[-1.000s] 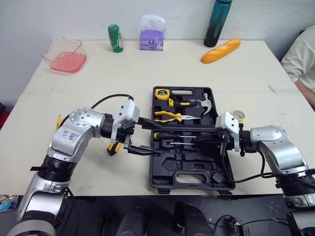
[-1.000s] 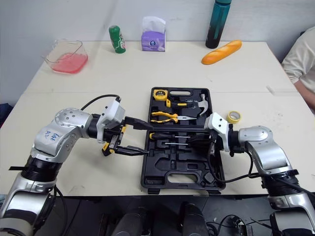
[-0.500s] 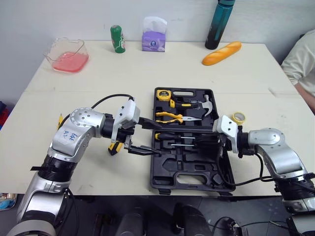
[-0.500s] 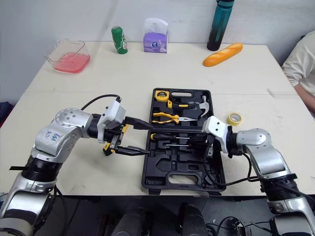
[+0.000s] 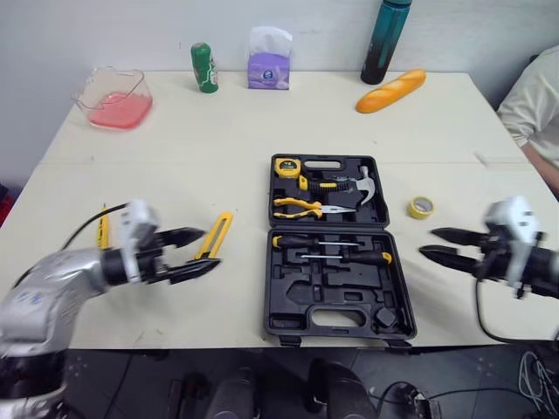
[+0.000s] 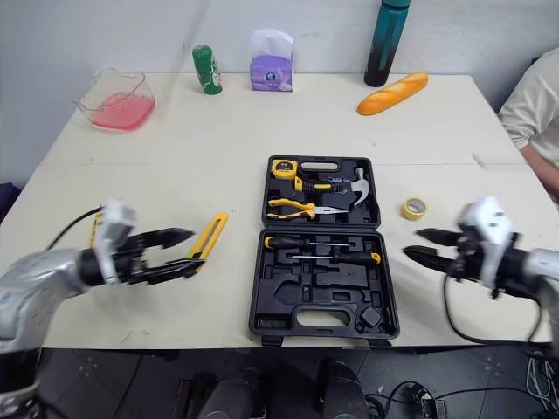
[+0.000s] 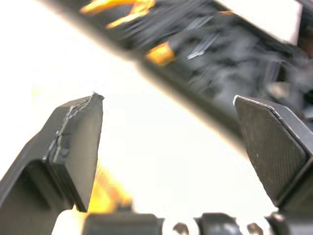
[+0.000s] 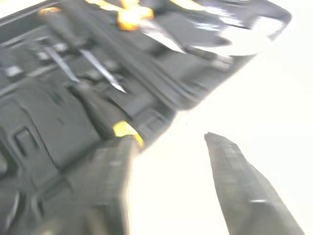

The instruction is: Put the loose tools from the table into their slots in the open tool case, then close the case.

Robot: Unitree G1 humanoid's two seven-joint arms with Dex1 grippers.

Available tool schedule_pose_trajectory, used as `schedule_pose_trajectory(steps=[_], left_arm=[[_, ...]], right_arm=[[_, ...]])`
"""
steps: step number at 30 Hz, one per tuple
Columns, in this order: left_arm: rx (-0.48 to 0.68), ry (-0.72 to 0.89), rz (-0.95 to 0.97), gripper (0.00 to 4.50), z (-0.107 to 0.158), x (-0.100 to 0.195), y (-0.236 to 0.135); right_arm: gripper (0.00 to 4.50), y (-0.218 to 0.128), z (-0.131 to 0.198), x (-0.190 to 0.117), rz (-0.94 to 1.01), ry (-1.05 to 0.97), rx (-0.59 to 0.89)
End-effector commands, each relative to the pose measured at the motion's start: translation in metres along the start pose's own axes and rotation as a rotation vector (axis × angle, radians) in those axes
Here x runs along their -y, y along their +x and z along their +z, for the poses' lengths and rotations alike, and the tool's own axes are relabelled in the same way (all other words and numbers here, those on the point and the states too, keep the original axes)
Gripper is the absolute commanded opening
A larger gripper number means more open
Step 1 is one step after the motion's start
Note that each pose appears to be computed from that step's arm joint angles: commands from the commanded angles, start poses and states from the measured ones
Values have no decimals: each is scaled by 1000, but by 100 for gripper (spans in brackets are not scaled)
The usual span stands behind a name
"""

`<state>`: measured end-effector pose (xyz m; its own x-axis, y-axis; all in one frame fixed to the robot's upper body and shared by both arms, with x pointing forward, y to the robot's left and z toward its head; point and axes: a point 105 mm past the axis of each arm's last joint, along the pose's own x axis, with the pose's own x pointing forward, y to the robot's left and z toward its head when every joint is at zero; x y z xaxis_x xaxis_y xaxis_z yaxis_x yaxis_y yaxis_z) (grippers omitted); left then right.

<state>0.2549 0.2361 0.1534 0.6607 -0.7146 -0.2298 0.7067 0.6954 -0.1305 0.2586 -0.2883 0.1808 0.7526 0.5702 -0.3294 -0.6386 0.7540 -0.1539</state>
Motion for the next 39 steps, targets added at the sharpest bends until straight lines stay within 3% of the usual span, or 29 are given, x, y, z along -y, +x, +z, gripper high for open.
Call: schedule_pose_trajectory(steps=[1,5,9,14,19,22,31,39], left_arm=[[37,-36,253,450,-2,-19,-57],[11,-119,535,450,-31,-43,-125],[-3,-139,690,450,-43,-56,-161],[0,-133,668,450,-44,-53,-148],[14,-129,626,450,-38,-46,-111],[40,-163,681,450,-31,-51,-95],[24,-321,924,450,-18,-81,-69],[-80,-375,971,450,-19,-111,-52]], right_arm=[[440,-42,2,27,-171,12,2],[446,-77,-11,54,-336,42,-40],[446,-98,-28,70,-430,60,-84],[446,-97,-30,76,-456,51,-75],[446,-71,-6,62,-362,16,-10],[446,-38,25,36,-213,-14,59],[446,57,109,-93,437,-185,222],[446,100,141,-142,691,-295,313]])
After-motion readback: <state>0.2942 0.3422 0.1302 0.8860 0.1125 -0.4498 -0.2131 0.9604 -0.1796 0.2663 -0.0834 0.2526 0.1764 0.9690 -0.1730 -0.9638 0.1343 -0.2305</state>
